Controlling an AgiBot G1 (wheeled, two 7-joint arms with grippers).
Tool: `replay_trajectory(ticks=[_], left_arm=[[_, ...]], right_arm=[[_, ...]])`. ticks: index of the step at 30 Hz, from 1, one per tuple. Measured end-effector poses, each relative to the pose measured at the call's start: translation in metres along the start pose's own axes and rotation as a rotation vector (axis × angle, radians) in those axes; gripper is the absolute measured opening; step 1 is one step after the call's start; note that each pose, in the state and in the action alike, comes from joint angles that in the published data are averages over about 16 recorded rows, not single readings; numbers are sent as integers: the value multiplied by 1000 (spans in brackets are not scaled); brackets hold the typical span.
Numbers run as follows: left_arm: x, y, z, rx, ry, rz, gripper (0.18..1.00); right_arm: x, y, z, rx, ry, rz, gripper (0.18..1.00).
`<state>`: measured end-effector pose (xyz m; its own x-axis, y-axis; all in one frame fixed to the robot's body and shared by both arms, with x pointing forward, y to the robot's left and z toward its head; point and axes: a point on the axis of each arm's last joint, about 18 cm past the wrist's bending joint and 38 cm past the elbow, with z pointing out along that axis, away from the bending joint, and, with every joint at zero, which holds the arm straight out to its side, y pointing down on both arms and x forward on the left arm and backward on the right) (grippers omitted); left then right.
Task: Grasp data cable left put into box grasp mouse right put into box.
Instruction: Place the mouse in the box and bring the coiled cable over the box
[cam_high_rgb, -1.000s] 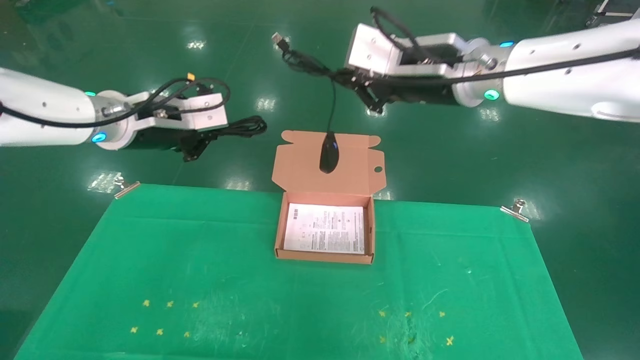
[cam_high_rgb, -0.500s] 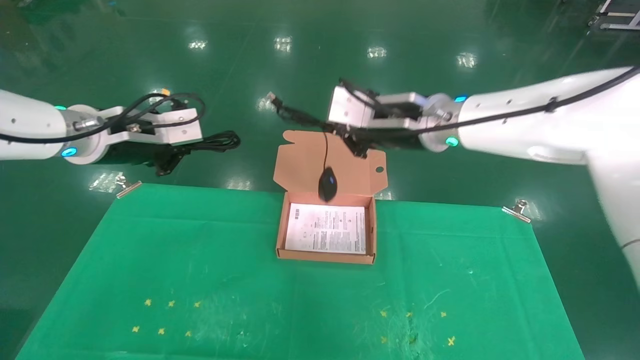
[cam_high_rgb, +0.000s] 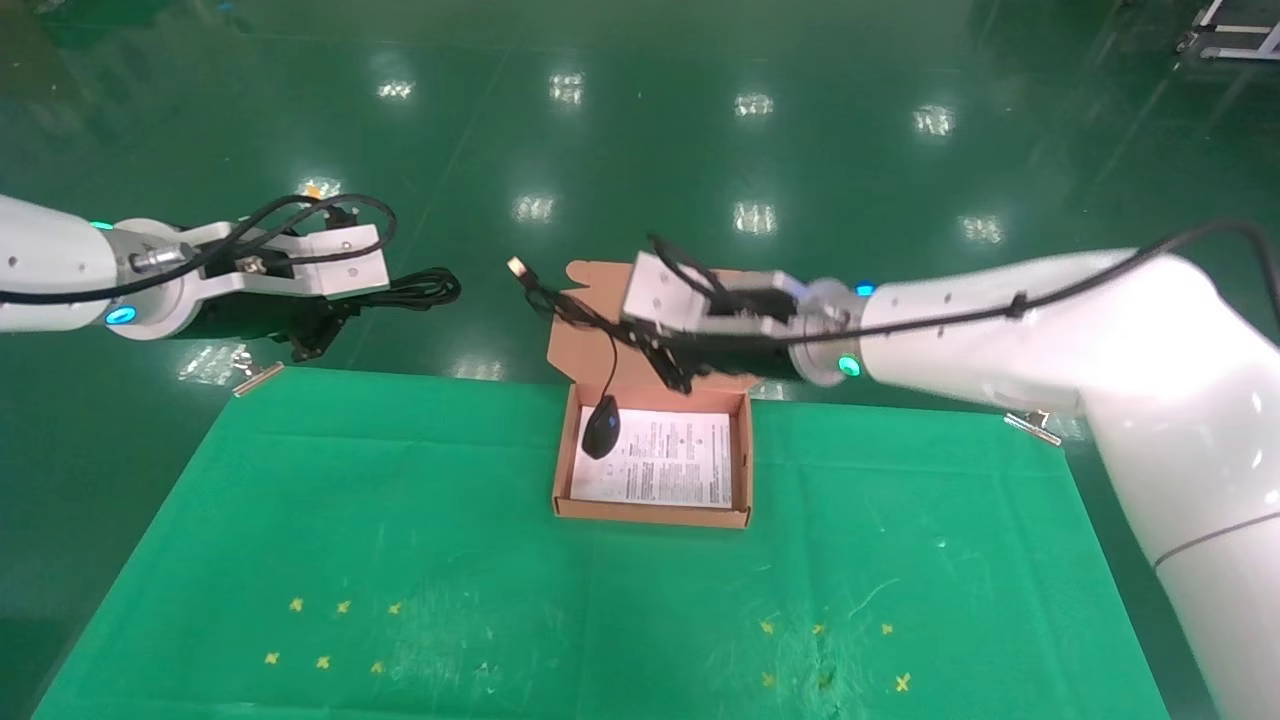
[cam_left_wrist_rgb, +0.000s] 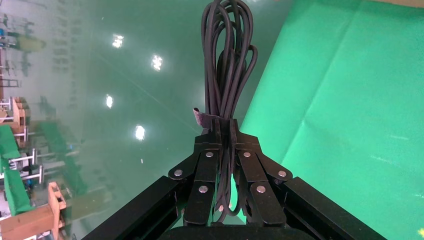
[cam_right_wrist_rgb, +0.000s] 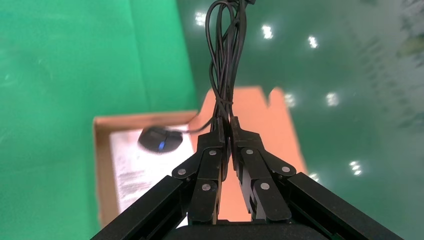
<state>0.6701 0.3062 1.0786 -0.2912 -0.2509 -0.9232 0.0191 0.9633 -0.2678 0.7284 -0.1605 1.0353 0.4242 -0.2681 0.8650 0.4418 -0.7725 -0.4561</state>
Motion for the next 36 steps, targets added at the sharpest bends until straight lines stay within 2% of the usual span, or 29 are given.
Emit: replay_trajectory(ticks=[14, 27, 36], left_arm=[[1, 0, -1, -1, -2, -1, 206], [1, 0, -1, -2, -2, 0, 206], [10, -10, 7, 30, 16, 7, 206]], right_arm=[[-31, 40, 22, -103, -45, 97, 198], [-39, 45, 27, -115, -57, 114, 205], [-30, 46, 12, -88, -37, 109, 266]])
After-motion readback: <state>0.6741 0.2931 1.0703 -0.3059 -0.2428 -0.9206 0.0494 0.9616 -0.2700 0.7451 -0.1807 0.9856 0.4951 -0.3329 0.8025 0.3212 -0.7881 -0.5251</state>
